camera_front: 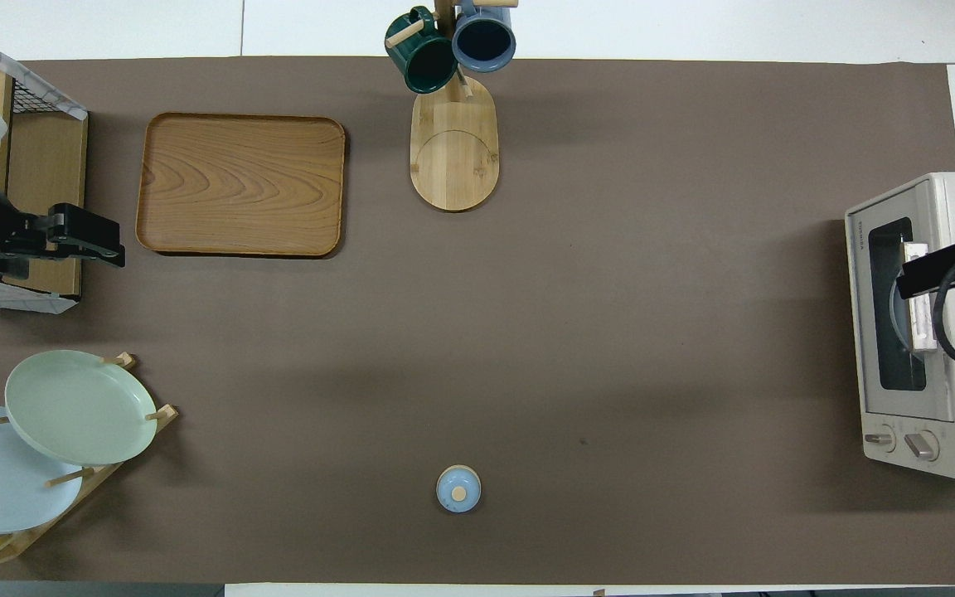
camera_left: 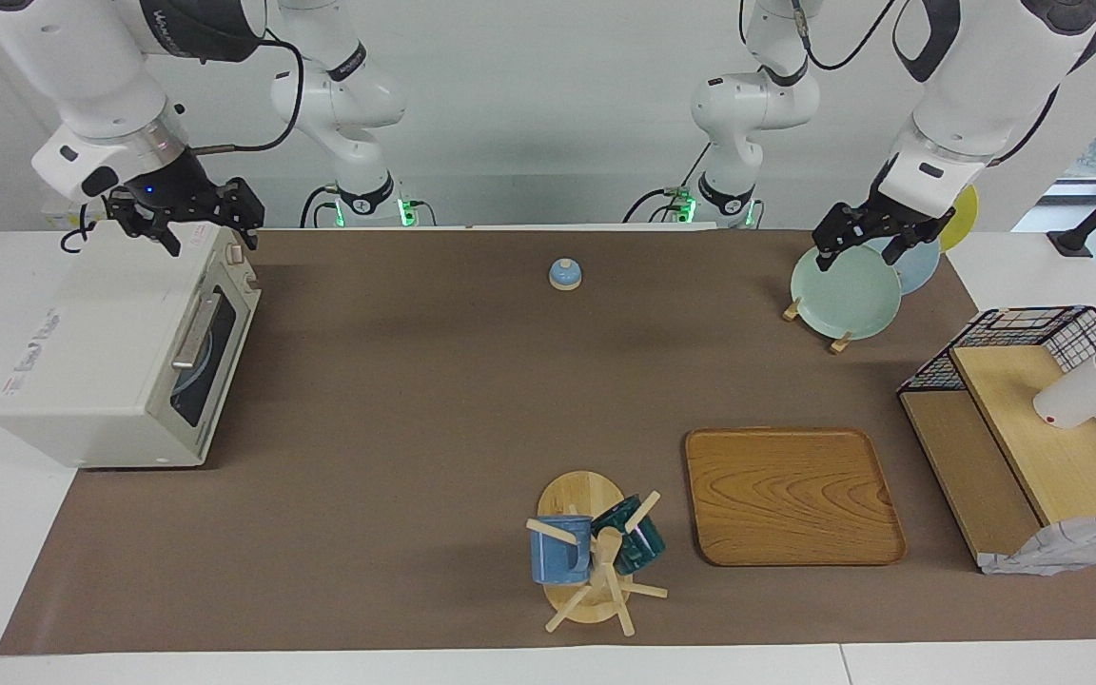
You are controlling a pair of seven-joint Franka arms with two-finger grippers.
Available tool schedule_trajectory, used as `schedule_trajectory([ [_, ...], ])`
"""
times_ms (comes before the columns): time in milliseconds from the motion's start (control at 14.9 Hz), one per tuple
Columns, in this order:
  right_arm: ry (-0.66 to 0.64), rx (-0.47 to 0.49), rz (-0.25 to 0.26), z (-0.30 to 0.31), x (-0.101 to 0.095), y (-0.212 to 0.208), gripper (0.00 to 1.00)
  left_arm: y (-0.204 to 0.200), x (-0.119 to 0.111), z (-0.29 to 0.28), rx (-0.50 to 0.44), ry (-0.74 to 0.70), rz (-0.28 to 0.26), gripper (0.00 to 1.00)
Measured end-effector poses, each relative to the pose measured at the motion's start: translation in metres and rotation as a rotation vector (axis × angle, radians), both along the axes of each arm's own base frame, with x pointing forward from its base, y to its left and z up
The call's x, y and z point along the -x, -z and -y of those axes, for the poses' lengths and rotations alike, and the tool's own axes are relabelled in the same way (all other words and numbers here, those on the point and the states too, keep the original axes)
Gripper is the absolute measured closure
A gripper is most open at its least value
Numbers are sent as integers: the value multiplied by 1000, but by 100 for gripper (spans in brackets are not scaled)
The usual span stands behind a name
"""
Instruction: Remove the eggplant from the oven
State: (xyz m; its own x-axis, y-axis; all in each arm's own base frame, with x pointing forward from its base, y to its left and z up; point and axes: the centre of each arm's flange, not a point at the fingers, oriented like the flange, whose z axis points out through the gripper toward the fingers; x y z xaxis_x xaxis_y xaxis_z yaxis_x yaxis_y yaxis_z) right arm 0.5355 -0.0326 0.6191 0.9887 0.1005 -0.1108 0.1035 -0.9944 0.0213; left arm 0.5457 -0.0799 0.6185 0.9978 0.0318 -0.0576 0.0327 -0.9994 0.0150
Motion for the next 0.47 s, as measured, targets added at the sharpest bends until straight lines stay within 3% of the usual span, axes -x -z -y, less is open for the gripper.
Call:
schedule_trajectory([
  [468, -3, 0, 0, -2, 0, 0, 0, 0, 0, 0, 0, 0, 0, 0],
])
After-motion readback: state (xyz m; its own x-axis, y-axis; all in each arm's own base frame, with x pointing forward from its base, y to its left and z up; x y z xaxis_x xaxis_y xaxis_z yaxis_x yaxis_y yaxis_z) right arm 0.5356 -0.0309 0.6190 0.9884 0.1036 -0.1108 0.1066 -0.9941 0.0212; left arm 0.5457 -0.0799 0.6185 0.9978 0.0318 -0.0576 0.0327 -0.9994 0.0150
